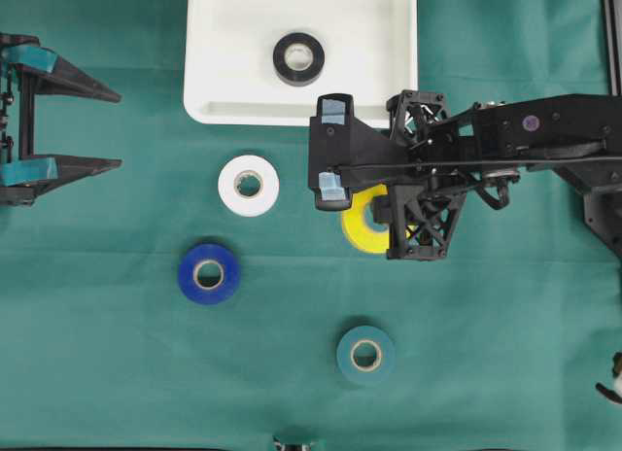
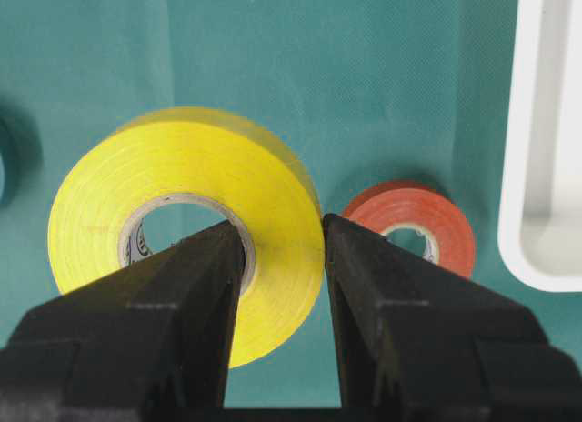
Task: Pick up the tape from a random location and place it into the white case.
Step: 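Close the right gripper on the yellow tape roll, then lift the yellow tape roll and carry it into the white tray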
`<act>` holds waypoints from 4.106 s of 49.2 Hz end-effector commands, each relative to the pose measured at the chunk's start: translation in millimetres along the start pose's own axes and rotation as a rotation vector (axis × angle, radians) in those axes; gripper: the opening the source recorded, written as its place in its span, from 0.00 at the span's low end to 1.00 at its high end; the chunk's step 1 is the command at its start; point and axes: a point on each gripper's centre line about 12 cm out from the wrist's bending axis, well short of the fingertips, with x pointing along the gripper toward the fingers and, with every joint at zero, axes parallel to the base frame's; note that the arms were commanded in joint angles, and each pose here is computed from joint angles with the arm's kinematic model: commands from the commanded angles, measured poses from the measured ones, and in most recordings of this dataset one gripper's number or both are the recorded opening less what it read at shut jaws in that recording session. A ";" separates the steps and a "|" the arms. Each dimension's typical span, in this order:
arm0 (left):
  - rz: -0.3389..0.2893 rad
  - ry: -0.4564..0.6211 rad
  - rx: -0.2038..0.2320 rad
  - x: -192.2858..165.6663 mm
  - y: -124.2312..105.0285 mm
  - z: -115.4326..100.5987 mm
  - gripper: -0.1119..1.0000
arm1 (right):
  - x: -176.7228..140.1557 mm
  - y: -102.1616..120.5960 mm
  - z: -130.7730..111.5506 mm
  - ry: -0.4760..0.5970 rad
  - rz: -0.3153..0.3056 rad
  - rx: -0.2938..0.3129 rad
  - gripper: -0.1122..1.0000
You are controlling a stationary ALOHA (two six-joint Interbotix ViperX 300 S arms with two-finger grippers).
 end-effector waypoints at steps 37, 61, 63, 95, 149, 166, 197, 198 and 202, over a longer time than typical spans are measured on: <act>0.003 -0.011 -0.004 0.8 0.8 4.2 0.97 | -16.4 2.1 5.3 -0.044 0.013 0.001 0.37; 0.003 -0.009 -0.004 0.8 0.8 4.1 0.97 | -16.5 2.6 5.2 -0.044 0.013 -0.001 0.37; 0.003 -0.009 -0.004 0.8 0.8 4.1 0.97 | -17.0 2.1 5.3 -0.046 0.013 0.001 0.37; 0.003 -0.009 -0.004 0.8 0.8 4.1 0.97 | -16.4 -2.5 6.7 -0.051 -0.010 -0.011 0.37; 0.003 -0.008 -0.004 0.9 0.7 3.4 0.97 | -32.1 -181.2 18.9 -0.115 -0.193 0.253 0.37; 0.003 -0.011 -0.004 0.8 0.8 4.2 0.97 | -32.9 -196.8 20.0 -0.133 -0.206 0.292 0.37; 0.002 0.008 -0.004 0.8 0.7 2.1 0.97 | -25.9 -206.6 57.5 -0.135 -0.209 0.268 0.37; 0.002 0.006 -0.004 0.8 0.7 2.2 0.97 | -26.5 -206.4 57.1 -0.134 -0.209 0.268 0.37; 0.002 0.006 -0.004 0.8 0.7 2.2 0.97 | -25.7 -206.3 56.5 -0.126 -0.207 0.270 0.37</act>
